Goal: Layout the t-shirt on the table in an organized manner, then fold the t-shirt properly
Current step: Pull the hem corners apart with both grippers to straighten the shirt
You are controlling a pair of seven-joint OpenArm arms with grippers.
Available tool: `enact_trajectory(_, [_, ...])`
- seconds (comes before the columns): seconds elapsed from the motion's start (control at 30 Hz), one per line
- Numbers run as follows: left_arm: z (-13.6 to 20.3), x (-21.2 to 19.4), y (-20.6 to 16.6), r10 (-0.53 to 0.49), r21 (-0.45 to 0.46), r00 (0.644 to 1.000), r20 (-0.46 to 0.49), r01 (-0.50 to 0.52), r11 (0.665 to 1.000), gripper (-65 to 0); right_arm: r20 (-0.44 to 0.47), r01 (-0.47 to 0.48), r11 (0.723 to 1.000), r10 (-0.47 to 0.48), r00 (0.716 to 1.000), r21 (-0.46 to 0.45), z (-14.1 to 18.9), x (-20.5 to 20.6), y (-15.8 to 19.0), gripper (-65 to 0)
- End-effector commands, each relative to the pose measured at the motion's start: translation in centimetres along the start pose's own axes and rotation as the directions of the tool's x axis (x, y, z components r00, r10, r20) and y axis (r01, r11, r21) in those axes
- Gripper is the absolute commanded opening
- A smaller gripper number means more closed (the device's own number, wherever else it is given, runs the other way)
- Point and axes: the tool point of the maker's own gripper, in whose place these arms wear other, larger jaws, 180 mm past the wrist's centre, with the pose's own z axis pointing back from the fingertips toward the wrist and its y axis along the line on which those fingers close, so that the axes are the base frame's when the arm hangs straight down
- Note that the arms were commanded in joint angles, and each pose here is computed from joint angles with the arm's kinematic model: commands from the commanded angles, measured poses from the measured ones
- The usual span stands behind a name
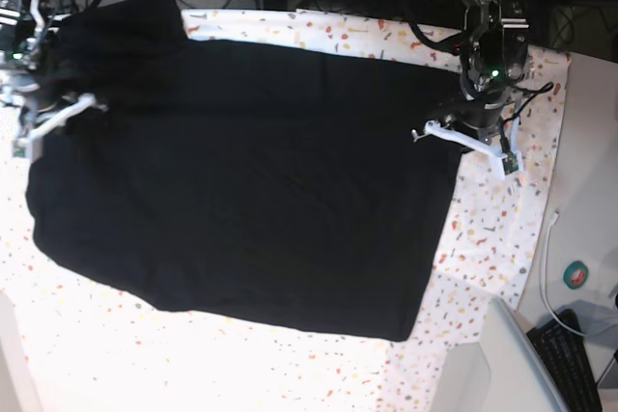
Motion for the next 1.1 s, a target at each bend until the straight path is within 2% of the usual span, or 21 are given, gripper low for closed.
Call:
enact_trajectory(0.0, [0.8, 0.7, -0.1, -0.004, -0.005, 1.0, 0.024, 0.004, 1.0, -65.0, 0.03, 0.005, 1.0, -0.004, 1.0, -0.023, 0.9, 0.7, -1.1, -65.0])
enact_trajectory(0.1, [2.1, -0.4, 1.2, -0.007, 0.014, 1.0, 0.009, 0.007, 1.0, -65.0, 0.056, 0.001, 0.999, 0.001, 0.998, -0.039, 2.2, 1.1, -1.8, -65.0])
enact_trajectory(0.23, [2.7, -1.7, 3.9, -0.025, 0.04, 1.0, -0.018, 0.026, 0.999, -65.0, 0.057, -0.033, 0.999, 0.034, 0.998, -0.002, 2.5, 1.1, -1.1, -41.1])
enact_trajectory(0.3, [3.0, -2.4, 5.0, -0.026, 0.039, 0.999, -0.031, 0.027, 0.999, -50.2, 0.057, -0.04, 0.999, 0.039, 0.998, 0.008, 2.4, 1.1, -0.9, -35.3])
enact_trajectory(0.43, [3.9, -3.2, 7.7, -0.002, 0.05, 0.999, -0.034, 0.003, 0.999, -23.4, 0.051, -0.034, 0.999, 0.033, 0.998, 0.017, 2.4, 0.7, -0.4, -35.3])
enact_trajectory(0.5, [3.7, -4.2, 8.5, -0.012, 0.028, 0.998, -0.058, 0.013, 1.0, -13.2, 0.047, -0.021, 1.0, 0.02, 0.999, 0.021, 2.4, 0.3, -0.1, -35.1])
enact_trajectory(0.53, [3.1, -5.2, 8.5, -0.013, 0.008, 0.996, -0.086, 0.014, 1.0, -10.7, 0.043, -0.022, 1.0, 0.021, 0.999, 0.022, 2.5, 0.1, 0.0, -35.0])
enact_trajectory(0.73, [-0.3, -8.9, 6.8, 0.009, -0.078, 0.979, -0.205, -0.026, 0.997, -10.2, 0.021, 0.012, 1.0, -0.013, 1.0, 0.029, 2.7, -1.4, 0.5, -34.5])
enact_trajectory(0.87, [-1.4, -8.7, 5.9, 0.025, -0.097, 0.978, -0.208, -0.046, 0.994, -10.2, 0.024, 0.058, 0.998, -0.058, 0.998, 0.024, 3.4, -2.3, -0.2, -34.4])
enact_trajectory(1.07, [-2.0, -8.6, 1.9, -0.043, -0.191, 0.976, -0.212, 0.002, 0.982, -10.2, 0.067, 0.082, 0.997, -0.082, 0.994, -0.003, 3.2, -0.8, -2.9, -34.7])
